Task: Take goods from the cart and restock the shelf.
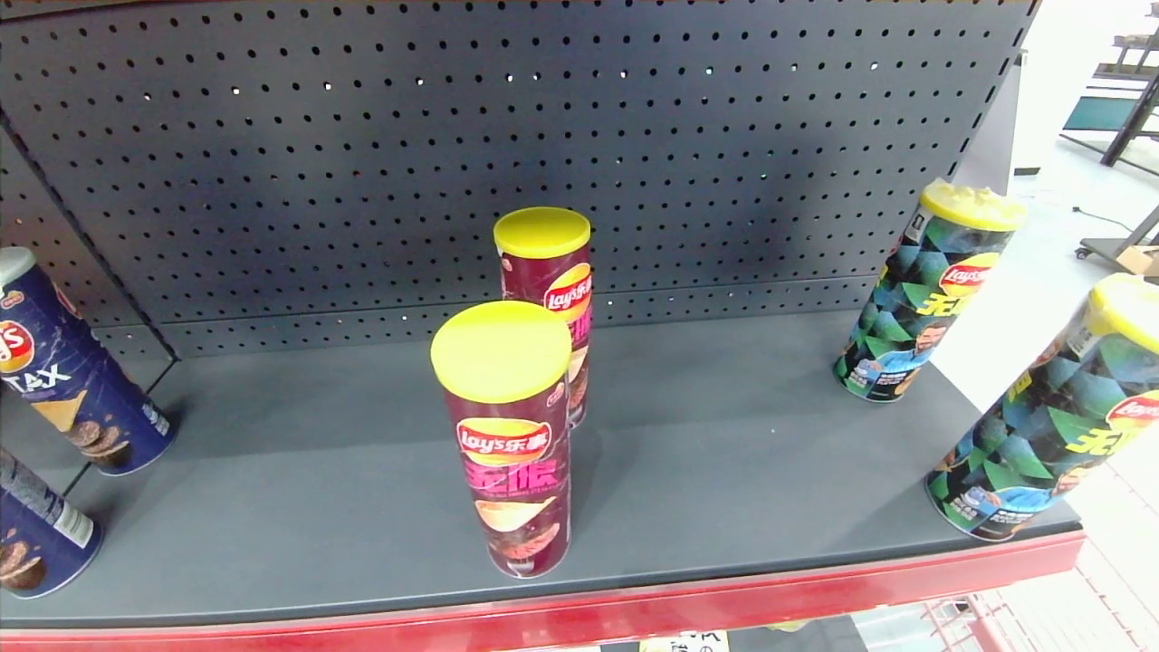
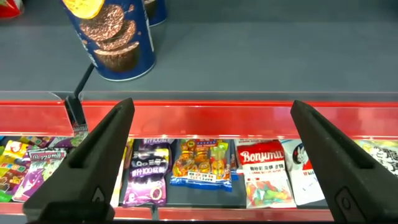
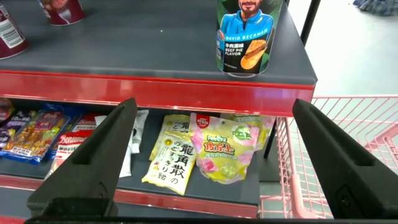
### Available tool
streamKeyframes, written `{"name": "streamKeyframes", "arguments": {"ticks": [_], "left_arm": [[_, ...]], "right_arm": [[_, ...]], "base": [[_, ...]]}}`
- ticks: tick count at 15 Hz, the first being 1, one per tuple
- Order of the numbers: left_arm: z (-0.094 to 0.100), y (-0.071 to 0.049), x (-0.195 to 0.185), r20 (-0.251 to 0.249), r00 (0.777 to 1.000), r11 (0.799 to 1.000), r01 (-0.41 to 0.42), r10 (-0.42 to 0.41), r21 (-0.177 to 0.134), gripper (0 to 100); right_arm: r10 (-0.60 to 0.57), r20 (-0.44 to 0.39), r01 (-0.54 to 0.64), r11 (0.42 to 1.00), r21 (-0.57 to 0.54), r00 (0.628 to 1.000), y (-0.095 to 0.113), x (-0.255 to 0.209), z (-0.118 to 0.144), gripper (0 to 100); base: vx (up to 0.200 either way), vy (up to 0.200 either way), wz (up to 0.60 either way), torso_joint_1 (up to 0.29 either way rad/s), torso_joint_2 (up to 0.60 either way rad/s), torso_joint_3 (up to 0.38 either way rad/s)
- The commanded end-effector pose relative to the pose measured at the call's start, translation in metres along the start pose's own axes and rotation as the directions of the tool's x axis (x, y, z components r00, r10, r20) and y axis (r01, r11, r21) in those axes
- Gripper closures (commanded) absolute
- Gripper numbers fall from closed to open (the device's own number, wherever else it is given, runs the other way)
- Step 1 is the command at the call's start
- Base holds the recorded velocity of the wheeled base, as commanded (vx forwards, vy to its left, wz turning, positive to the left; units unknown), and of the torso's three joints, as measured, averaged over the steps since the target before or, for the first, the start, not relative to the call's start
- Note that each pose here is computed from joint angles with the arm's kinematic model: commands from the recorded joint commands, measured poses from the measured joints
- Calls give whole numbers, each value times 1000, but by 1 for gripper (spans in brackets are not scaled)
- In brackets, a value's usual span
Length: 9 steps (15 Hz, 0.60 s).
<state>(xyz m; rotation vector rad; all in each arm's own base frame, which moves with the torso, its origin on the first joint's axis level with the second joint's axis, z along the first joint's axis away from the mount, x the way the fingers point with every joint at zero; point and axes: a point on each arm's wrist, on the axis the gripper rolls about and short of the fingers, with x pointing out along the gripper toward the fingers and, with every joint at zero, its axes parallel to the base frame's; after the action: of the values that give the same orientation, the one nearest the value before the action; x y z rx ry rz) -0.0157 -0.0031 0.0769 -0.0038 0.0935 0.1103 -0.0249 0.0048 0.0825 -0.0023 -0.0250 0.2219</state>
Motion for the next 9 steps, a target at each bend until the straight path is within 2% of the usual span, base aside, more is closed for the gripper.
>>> {"name": "streamKeyframes", "arguments": {"ticks": [1, 9], "left_arm": [[0, 0, 0, -1, 1000, 1000, 0, 0, -2, 0], [0, 0, 0, -1, 1000, 1000, 0, 0, -6, 0]], "right_arm": [[-1, -1, 1, 1000, 0, 1000, 0, 0, 0, 0], [-7, 1, 7, 1000, -1, 1000, 0, 0, 0, 0]], "base": [[0, 0, 0, 0, 0, 0], [0, 0, 0, 0, 0, 0]]}}
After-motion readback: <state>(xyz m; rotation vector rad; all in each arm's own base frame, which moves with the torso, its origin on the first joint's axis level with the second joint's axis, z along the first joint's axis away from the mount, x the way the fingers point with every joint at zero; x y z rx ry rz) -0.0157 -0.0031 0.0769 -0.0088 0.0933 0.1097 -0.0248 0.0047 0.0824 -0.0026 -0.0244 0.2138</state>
